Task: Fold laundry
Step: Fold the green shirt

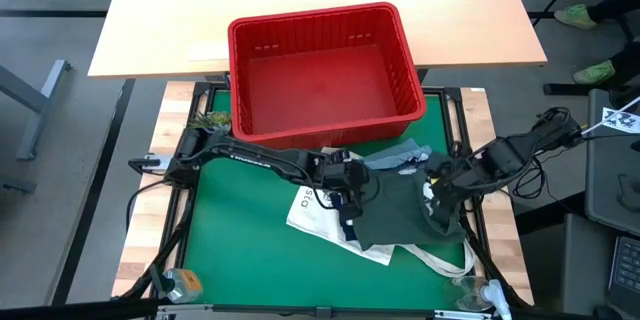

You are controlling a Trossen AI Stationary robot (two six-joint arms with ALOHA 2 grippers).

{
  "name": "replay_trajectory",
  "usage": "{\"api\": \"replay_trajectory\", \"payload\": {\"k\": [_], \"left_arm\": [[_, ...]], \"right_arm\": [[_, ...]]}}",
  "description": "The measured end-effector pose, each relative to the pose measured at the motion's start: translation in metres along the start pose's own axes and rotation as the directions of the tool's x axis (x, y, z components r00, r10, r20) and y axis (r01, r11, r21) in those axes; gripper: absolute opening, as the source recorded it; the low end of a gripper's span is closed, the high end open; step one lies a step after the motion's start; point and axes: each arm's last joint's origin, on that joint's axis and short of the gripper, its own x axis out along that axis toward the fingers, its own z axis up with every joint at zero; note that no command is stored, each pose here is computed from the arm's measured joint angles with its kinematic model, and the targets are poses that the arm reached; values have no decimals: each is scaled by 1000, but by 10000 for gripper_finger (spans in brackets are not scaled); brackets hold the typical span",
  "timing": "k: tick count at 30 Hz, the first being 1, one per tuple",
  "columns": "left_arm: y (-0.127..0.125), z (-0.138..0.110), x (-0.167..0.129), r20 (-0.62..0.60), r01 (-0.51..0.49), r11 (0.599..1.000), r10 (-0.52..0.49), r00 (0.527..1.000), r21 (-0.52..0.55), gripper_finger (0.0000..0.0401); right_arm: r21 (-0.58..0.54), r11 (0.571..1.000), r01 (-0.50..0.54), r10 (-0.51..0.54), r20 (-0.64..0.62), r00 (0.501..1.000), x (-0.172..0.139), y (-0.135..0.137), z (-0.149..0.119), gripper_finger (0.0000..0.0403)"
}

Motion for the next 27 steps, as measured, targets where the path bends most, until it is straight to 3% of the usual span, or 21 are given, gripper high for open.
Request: {"api": "replay_trajectory", "payload": {"k": [4,9,15,27], "left_arm": [[1,2,-3,18,-10,1000,10,1000,-4,194],[2,3,-3,17,-18,1000,18,1000,-6,194],[0,3,-3,21,-15,1000,15,1000,-4,194],[-9,0,-6,20,1,1000,-1,1000,17,194]], "right_arm": [[86,996,-9,0,105,995,-4,2,6,188],[236,970,-48,36,55,998,-2,7,7,188],[311,949,-53,50,18,999,1,11,8,188],[391,920,34,-23,-33,999,19,28,17,188]]}}
